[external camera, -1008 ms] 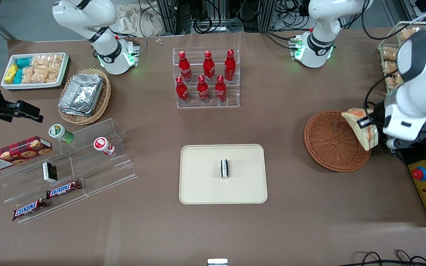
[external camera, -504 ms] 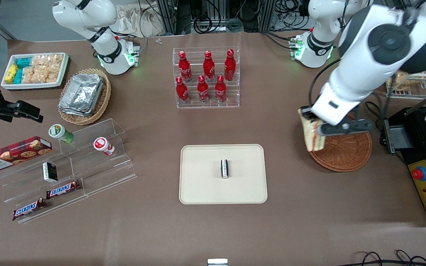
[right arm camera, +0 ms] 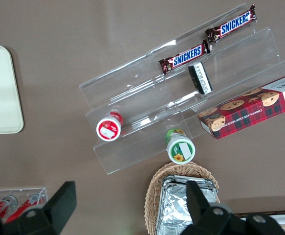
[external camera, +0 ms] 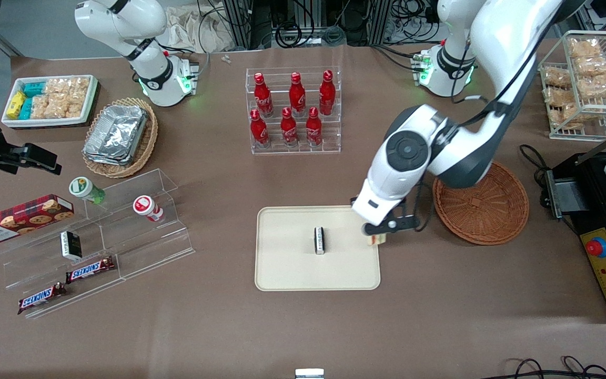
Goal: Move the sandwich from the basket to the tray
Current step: 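Lift the sandwich and carry it with the left gripper to the cream tray, then lower the sandwich onto the tray beside the black item and open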
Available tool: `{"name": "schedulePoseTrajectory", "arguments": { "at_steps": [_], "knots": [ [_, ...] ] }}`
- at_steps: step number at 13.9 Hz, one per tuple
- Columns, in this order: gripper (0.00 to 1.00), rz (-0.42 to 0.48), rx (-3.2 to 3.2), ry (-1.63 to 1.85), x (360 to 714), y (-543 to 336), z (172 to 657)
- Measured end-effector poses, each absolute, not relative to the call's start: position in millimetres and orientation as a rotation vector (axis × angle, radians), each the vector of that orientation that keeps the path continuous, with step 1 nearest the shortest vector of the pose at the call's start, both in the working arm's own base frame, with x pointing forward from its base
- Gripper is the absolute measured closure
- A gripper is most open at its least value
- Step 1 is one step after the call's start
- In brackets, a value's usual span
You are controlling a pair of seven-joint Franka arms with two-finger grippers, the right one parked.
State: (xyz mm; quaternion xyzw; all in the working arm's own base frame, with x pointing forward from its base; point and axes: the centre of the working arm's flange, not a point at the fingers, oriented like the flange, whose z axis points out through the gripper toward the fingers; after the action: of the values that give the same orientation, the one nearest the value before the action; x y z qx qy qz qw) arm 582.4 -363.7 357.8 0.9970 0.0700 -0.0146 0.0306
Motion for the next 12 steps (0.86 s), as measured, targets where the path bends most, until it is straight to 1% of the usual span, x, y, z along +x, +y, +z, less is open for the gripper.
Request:
{"name": "schedulePoseTrajectory", "arguments": {
  "at_steps": [3, 5, 8, 10, 12],
  "knots": [
    [0.83, 0.011, 3.038, 0.192, 601, -364, 312],
    [0.83, 0.052, 3.078, 0.141, 607, -359, 292],
    [0.83, 0.088, 3.115, 0.088, 609, -358, 280],
    [0.83, 0.139, 3.119, 0.045, 611, -359, 273],
    [0.83, 0.144, 3.104, 0.03, 611, -362, 260]
  ]
}}
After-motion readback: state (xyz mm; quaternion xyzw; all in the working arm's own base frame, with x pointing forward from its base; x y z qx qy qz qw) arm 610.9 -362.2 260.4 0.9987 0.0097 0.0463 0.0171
